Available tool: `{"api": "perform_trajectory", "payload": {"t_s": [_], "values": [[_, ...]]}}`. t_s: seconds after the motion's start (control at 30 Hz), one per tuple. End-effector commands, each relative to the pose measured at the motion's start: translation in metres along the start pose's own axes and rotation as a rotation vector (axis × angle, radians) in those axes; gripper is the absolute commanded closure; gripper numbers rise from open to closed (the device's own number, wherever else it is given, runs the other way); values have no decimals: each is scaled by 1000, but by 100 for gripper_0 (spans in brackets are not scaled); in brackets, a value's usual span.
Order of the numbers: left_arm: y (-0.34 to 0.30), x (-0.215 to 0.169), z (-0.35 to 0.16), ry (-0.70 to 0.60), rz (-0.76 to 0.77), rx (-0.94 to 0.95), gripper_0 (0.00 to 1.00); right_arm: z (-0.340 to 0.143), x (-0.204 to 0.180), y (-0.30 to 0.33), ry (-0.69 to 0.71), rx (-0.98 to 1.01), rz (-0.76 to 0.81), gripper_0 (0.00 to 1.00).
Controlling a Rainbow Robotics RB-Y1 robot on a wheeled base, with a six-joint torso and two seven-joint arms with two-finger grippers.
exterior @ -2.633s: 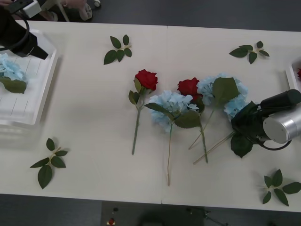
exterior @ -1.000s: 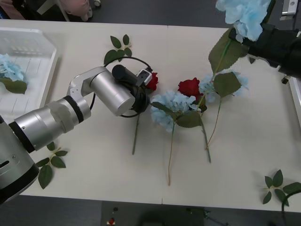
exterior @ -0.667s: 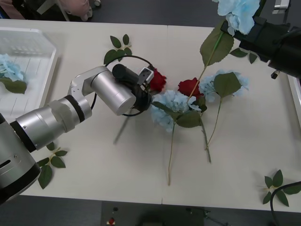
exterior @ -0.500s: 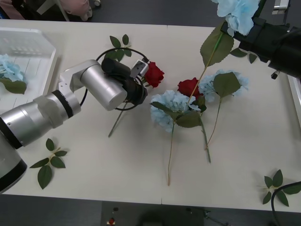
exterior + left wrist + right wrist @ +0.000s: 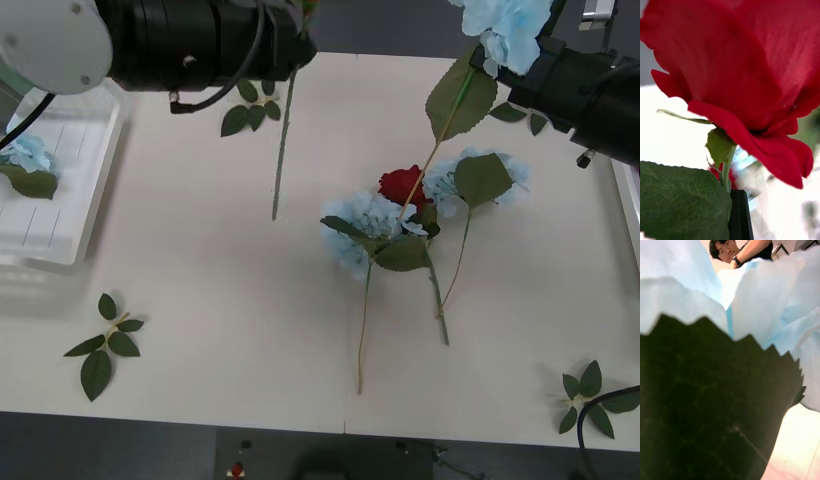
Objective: Put the red flowers into the right box and the blue flowers into the left box
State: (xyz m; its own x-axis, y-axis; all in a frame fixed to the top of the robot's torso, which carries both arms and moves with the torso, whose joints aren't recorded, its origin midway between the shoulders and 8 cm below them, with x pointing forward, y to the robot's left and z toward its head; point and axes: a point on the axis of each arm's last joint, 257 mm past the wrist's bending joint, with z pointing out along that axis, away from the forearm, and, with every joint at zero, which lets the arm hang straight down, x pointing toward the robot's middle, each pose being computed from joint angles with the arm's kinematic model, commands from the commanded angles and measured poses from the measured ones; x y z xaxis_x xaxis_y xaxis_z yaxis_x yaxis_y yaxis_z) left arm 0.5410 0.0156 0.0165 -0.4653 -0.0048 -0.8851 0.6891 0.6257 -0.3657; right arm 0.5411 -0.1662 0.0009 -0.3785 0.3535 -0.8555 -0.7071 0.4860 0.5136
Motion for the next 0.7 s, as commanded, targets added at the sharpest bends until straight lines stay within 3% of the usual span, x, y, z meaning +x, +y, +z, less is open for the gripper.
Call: {"api": "perform_trajectory", "payload": {"t_s": [0.03,0.17,0.33,0.7], "values": [[-84,-29,19,-122,-35,209,100,-3,-23,16,-15,-18,-84,100],[-105,-52,38,-253,-7,229,100,-8,-26,13,-16,-10,-76,100],[-107,-56,61,-314,7,204,100,-33,-25,-19,33,67,-34,100],[-103,-55,65,-316,26,183,100,-190,15,-183,233,527,143,100]]}}
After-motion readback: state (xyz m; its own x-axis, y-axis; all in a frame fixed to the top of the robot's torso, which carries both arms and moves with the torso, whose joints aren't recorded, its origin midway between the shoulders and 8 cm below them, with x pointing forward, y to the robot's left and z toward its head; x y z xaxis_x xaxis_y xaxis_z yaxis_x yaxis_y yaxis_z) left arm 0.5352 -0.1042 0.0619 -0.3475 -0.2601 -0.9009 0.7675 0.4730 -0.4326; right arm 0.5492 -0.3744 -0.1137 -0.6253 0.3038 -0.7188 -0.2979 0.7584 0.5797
